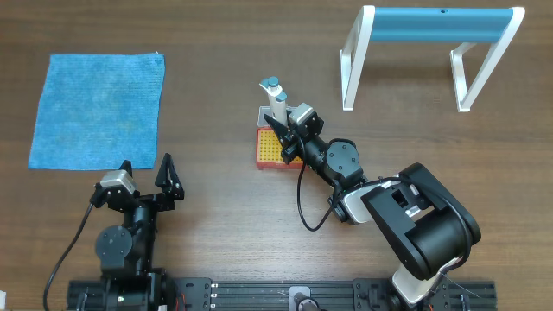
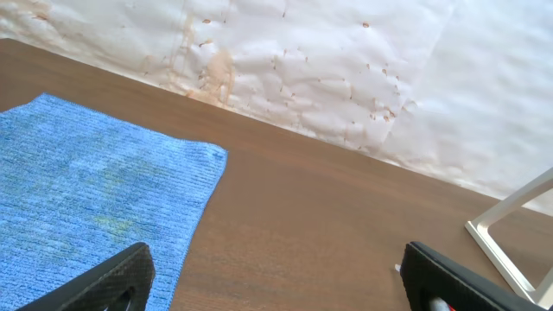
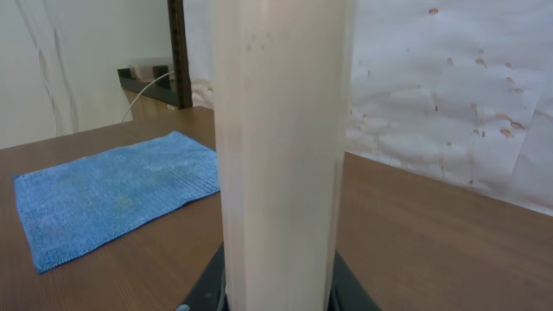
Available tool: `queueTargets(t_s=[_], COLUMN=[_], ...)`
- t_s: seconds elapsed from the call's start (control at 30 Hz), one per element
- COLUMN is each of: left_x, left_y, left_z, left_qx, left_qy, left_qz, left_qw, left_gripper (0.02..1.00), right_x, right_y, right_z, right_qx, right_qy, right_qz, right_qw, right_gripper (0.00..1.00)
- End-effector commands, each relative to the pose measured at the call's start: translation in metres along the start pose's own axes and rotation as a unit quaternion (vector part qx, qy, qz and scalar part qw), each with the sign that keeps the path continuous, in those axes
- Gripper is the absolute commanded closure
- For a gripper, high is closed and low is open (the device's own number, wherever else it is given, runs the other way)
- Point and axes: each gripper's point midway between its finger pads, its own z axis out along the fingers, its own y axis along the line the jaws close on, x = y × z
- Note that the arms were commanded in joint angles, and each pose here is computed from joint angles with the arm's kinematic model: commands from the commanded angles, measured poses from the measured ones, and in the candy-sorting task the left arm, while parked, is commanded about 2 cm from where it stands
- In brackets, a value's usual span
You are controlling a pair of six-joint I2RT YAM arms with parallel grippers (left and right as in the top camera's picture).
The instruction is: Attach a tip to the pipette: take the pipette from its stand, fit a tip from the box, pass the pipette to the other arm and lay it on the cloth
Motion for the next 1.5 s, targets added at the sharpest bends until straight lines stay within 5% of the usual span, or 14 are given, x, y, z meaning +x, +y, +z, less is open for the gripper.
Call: queueTargets(t_s=[0.03,1.5], left_x=[0.001,0.001], left_y=[0.001,0.001], left_z=[0.0,0.0], left_qx=[-0.001,-0.001], left_qy=[0.0,0.0], left_qz=[0.005,0.005], left_qw=[1.0,1.0], left_gripper=[0.095,0.095], right_x=[0.001,0.036], right_y=[0.004,0.011], right_z=[0.0,-0.005], right_qx=[-0.015,-0.029], right_qy=[0.0,0.068], right_qz=[-0.005,0.013], right_qw=[1.0,0.997], right_gripper=[0.923,0.923])
